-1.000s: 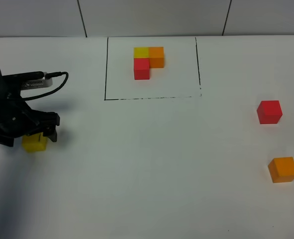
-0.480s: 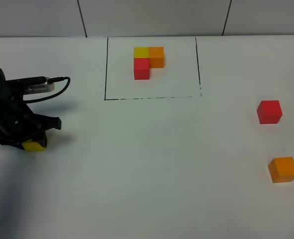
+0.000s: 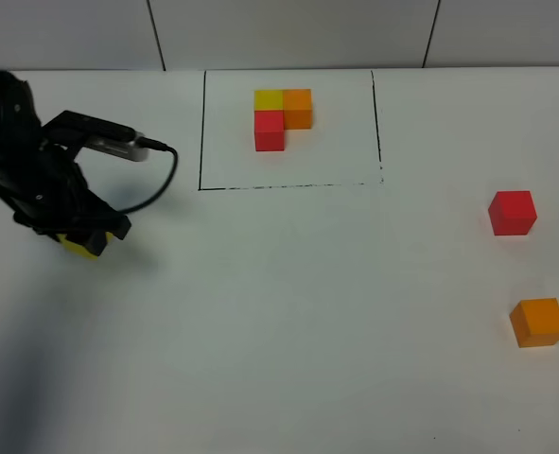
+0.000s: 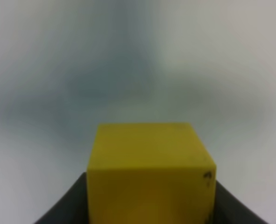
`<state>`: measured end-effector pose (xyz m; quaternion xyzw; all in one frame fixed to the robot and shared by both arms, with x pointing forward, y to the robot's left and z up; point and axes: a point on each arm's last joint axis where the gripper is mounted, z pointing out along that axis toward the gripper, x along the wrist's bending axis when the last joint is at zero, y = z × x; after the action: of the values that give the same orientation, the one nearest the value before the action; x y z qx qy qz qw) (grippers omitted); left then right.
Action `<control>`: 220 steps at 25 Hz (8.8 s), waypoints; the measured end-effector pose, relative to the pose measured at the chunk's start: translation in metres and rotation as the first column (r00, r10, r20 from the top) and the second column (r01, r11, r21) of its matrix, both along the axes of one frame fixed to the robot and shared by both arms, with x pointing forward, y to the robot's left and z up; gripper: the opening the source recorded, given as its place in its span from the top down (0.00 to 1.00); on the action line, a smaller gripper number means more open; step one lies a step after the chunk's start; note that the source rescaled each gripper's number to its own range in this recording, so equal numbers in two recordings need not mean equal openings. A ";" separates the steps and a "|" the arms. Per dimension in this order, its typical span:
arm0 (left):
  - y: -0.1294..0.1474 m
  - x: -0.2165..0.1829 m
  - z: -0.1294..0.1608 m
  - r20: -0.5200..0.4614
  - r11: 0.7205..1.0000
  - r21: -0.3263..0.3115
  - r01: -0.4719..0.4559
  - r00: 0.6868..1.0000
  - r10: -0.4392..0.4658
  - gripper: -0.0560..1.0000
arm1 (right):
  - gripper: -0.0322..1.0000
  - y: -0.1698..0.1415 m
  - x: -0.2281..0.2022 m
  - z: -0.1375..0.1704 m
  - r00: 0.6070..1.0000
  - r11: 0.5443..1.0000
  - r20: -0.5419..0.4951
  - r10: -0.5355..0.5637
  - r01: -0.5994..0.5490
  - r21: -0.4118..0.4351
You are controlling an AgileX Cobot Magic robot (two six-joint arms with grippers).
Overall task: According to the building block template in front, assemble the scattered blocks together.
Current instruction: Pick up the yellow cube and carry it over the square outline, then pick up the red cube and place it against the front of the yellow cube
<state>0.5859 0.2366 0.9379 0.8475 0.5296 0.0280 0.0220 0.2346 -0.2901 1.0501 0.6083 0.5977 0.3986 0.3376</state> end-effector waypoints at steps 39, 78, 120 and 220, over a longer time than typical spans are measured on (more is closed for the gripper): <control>-0.193 0.070 -0.040 -0.015 0.451 0.061 0.890 0.453 -0.892 0.95 | 0.22 -0.001 0.000 0.000 1.000 0.999 -0.003 -0.026 0.026 0.031; -0.119 0.102 0.027 0.147 0.919 -0.057 0.391 0.914 -0.379 0.14 | 0.22 -0.001 0.000 0.000 1.000 0.999 -0.004 -0.027 0.027 0.032; 0.054 -0.220 0.133 0.381 0.918 -0.248 -0.311 0.839 0.387 0.14 | 0.22 -0.001 0.000 0.000 1.000 0.999 -0.004 -0.027 0.027 0.033; 0.061 -0.359 0.107 0.694 0.899 -0.404 -0.170 0.583 0.422 0.35 | 0.22 0.000 0.000 0.000 1.000 0.999 -0.004 -0.021 0.021 0.041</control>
<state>0.2268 0.2975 1.0450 0.6390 0.6023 0.3090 0.3652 0.2346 -0.2901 1.0501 0.6221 0.5833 0.4063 0.3282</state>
